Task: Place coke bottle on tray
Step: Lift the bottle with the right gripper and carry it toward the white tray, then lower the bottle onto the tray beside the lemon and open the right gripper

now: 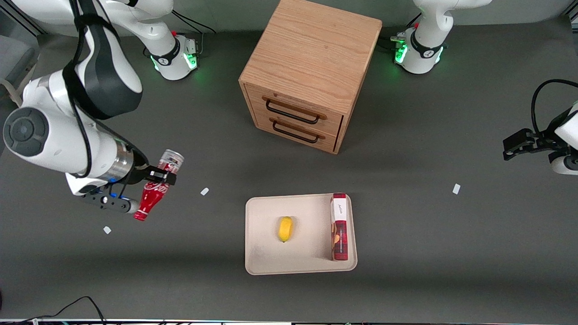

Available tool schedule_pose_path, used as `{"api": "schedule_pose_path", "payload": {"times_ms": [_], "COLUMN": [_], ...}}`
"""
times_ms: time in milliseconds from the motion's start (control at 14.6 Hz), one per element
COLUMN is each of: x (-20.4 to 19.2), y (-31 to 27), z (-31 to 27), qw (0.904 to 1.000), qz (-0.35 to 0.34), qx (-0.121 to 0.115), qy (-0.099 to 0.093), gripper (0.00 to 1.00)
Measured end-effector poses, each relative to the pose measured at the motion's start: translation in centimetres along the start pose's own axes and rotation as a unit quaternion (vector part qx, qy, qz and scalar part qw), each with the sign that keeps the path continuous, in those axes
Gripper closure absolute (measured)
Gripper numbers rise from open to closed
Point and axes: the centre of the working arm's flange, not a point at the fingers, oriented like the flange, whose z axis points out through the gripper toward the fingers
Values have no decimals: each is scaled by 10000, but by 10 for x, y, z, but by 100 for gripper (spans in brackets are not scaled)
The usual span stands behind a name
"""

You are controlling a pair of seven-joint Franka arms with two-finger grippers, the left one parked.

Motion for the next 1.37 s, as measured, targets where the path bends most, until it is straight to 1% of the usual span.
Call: {"api": "schedule_pose_path", "payload": {"times_ms": [137,344,550,756,962,1168,1305,1374], "x": [-6,16,47,64,69,61,59,59], "y": [-43,-88,-100,-104,-116,-130,-134,-133], "z": [18,91,179,243,275,290,300,307], "qw": [9994,9980,9972,9959,9954,9940,9927,9922], "qz": [-321,-503,-399,-314,-374,-789,-957,-1020], "qx": [129,372,633,834,878,739,709,694], "qy": [-51,-46,21,126,98,163,203,185], "gripper": [44,44,44,44,44,44,44,44]}}
